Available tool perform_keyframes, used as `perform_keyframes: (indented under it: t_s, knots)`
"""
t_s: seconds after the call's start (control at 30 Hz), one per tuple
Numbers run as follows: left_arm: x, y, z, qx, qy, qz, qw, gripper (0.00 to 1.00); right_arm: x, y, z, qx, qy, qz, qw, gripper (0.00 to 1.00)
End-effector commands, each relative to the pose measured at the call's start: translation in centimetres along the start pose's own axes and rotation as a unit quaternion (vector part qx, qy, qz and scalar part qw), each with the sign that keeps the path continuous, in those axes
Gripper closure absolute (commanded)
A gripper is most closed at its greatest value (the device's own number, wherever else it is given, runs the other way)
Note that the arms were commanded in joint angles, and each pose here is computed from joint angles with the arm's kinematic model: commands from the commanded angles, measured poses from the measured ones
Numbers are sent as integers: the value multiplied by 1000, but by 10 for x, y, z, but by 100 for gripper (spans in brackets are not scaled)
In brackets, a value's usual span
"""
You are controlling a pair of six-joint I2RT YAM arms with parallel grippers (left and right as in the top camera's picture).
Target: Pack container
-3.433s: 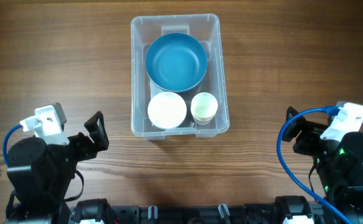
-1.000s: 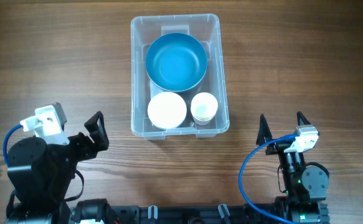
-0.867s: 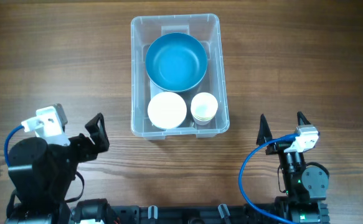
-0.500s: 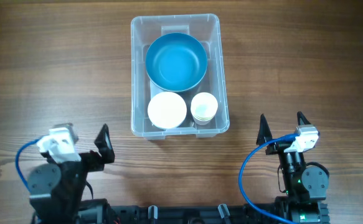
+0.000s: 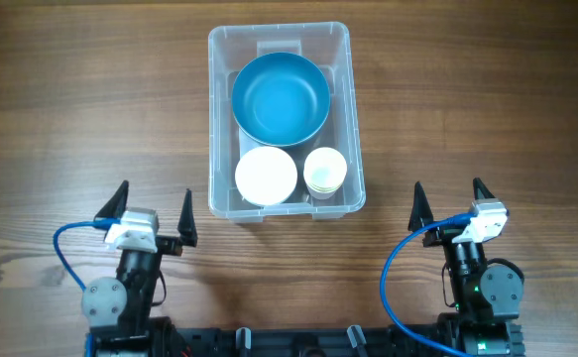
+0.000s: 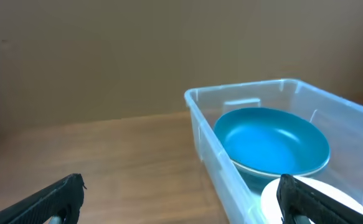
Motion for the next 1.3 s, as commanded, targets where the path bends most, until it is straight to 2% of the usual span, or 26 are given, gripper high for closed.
perform_keyframes:
  t_s: [0.0, 0.17, 0.5, 0.57, 1.27]
  knots:
    - [-24, 6, -9, -32, 12, 4, 999, 0, 0, 0, -1, -5, 5, -1, 1000, 0]
    - [-37, 7, -10, -33, 9, 20, 999, 0, 0, 0, -1, -5, 5, -1, 1000, 0]
    - [-36, 7, 6, 47, -51, 20, 997, 0, 0, 0, -1, -5, 6, -1, 1000, 0]
    - [-43, 7, 2, 38, -55, 37, 997, 0, 0, 0, -1, -5, 6, -1, 1000, 0]
    - [-42, 8, 0, 32, -54, 36, 997, 0, 0, 0, -1, -5, 6, -1, 1000, 0]
Point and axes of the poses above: each gripper's point midway between its finger pads, its own y axis out along the fingers, its own z axis along the line the jaws close on, x = y × z, the point moved 5 cm from there along -y, back along the fingers, and after that the axes turned 3 degrees about y, right-handed, at the moved point
